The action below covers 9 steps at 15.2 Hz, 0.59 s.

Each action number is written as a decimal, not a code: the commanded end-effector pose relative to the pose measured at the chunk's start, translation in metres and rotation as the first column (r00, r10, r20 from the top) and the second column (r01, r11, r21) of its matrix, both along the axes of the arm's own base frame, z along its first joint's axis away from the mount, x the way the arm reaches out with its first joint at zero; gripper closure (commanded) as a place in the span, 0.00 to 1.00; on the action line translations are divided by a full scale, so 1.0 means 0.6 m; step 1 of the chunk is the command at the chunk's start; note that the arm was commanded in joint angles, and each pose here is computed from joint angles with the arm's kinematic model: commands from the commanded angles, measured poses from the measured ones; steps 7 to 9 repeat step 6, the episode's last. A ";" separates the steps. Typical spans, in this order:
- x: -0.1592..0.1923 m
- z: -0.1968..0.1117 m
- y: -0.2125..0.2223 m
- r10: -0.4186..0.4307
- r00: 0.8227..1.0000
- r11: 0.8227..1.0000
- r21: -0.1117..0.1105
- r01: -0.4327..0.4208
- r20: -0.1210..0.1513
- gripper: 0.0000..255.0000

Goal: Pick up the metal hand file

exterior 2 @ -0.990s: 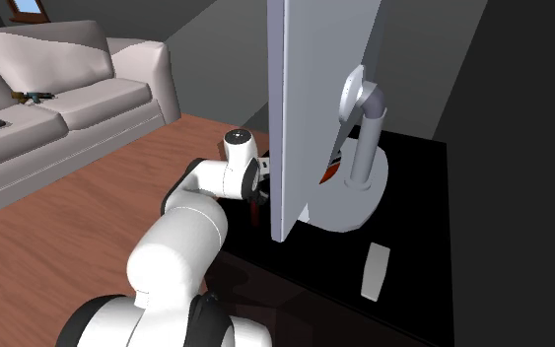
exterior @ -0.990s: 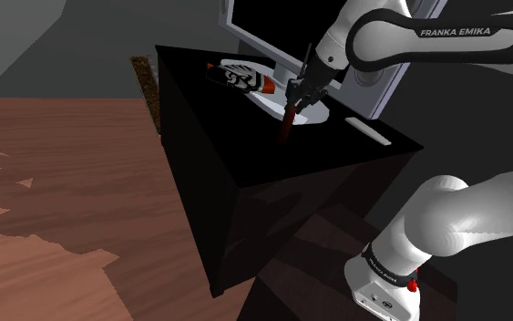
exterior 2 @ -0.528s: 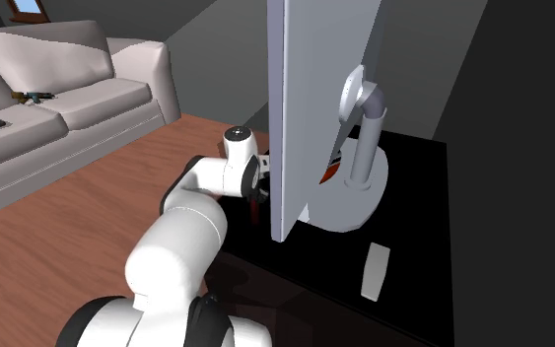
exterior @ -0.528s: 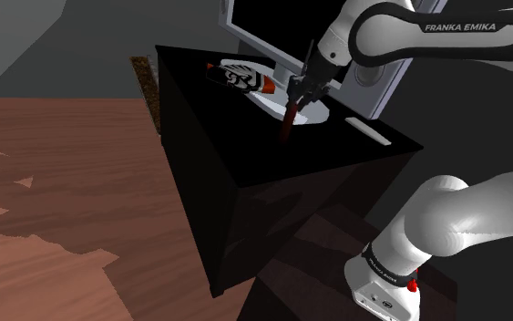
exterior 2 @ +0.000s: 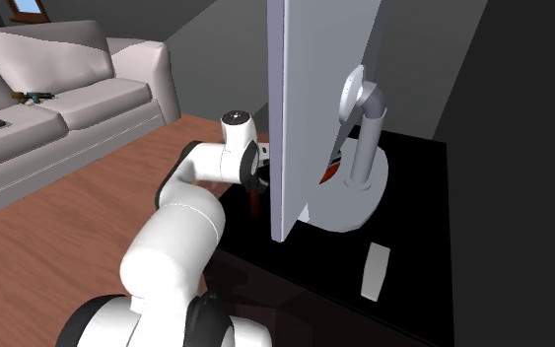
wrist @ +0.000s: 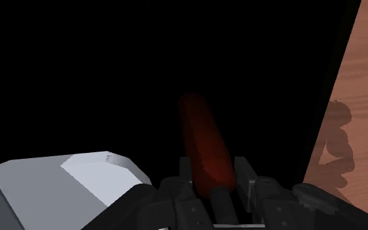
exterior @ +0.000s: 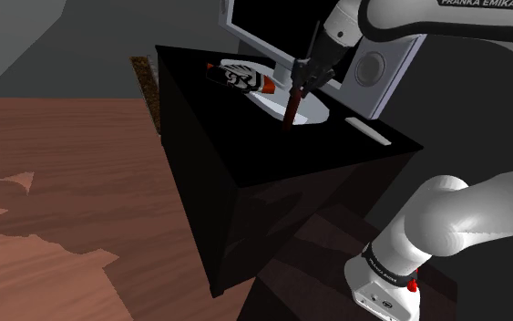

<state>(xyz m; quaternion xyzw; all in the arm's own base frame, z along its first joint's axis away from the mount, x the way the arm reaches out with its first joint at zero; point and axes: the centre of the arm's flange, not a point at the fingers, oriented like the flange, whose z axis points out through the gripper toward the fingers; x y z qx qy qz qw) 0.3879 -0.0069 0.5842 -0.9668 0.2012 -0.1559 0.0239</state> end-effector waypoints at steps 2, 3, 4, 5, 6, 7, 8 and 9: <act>-0.002 0.027 -0.001 0.000 1.000 1.000 0.000 0.000 0.000 1.00; -0.002 0.035 -0.001 0.000 1.000 1.000 0.000 0.000 0.000 1.00; -0.002 0.044 -0.001 0.000 1.000 1.000 0.000 0.000 0.000 1.00; -0.002 0.045 -0.001 0.000 1.000 1.000 0.000 0.000 0.000 1.00; -0.002 0.045 -0.001 0.000 1.000 1.000 0.000 0.000 0.000 1.00; -0.002 0.045 -0.001 0.000 1.000 1.000 0.000 0.000 0.000 1.00; -0.002 0.045 -0.001 0.000 1.000 1.000 0.000 0.000 0.000 1.00; -0.002 0.045 -0.001 0.000 1.000 1.000 0.000 0.000 0.000 1.00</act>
